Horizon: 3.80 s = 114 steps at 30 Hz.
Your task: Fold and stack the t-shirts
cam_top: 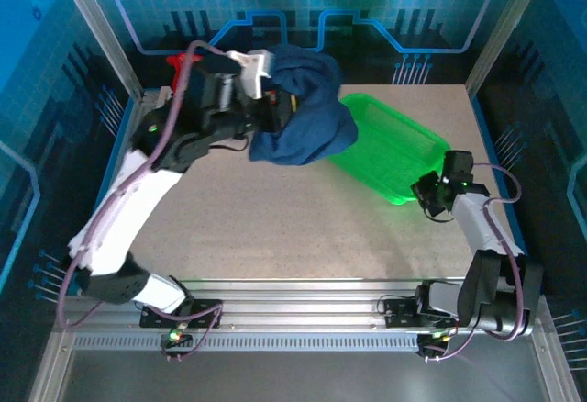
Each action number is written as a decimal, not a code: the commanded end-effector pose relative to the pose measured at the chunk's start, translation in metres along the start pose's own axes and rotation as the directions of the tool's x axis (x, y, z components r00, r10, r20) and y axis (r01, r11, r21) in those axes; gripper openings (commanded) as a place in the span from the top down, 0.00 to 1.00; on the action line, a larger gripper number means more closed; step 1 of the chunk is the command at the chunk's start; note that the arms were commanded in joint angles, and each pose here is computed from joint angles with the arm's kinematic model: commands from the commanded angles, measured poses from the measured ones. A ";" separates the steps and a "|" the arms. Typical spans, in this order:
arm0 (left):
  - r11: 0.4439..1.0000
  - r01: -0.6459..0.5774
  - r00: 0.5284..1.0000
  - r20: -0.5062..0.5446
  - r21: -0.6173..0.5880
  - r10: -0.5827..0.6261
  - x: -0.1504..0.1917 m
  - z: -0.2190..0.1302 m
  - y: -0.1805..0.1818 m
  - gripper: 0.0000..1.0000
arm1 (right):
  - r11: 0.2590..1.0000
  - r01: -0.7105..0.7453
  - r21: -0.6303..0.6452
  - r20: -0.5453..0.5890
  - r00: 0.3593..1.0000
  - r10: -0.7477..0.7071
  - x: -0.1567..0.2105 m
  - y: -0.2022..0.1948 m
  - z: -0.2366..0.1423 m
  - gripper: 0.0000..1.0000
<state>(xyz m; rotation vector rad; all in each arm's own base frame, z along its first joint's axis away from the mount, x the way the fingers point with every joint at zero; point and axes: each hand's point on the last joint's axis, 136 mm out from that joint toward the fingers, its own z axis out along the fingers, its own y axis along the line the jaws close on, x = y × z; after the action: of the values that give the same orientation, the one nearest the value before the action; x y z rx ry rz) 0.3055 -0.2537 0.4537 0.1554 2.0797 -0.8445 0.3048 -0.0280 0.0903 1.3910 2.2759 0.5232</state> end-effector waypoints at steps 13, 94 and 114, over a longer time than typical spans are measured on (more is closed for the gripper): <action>0.985 0.130 0.934 -0.318 -0.114 -0.160 0.139 0.174 0.101 1.00 | 0.788 -0.614 0.044 0.298 0.761 0.576 -0.079 -0.038 0.025 0.95; 0.959 0.216 0.976 0.037 -0.185 -0.213 0.036 0.040 0.127 1.00 | 0.544 0.816 -0.194 0.110 0.569 -0.815 0.064 0.197 -0.122 0.90; 0.995 -0.052 0.910 0.406 -0.088 0.083 -0.126 -0.099 0.041 1.00 | 0.277 0.864 -0.420 0.538 0.483 -0.691 0.036 0.320 -0.283 0.89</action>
<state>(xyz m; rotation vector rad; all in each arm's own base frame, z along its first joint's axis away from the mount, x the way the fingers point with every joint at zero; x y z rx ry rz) 0.3429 -0.1571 0.5425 -0.0136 1.7726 -0.7671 0.3816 0.1261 0.4563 -0.0930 2.0195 0.6620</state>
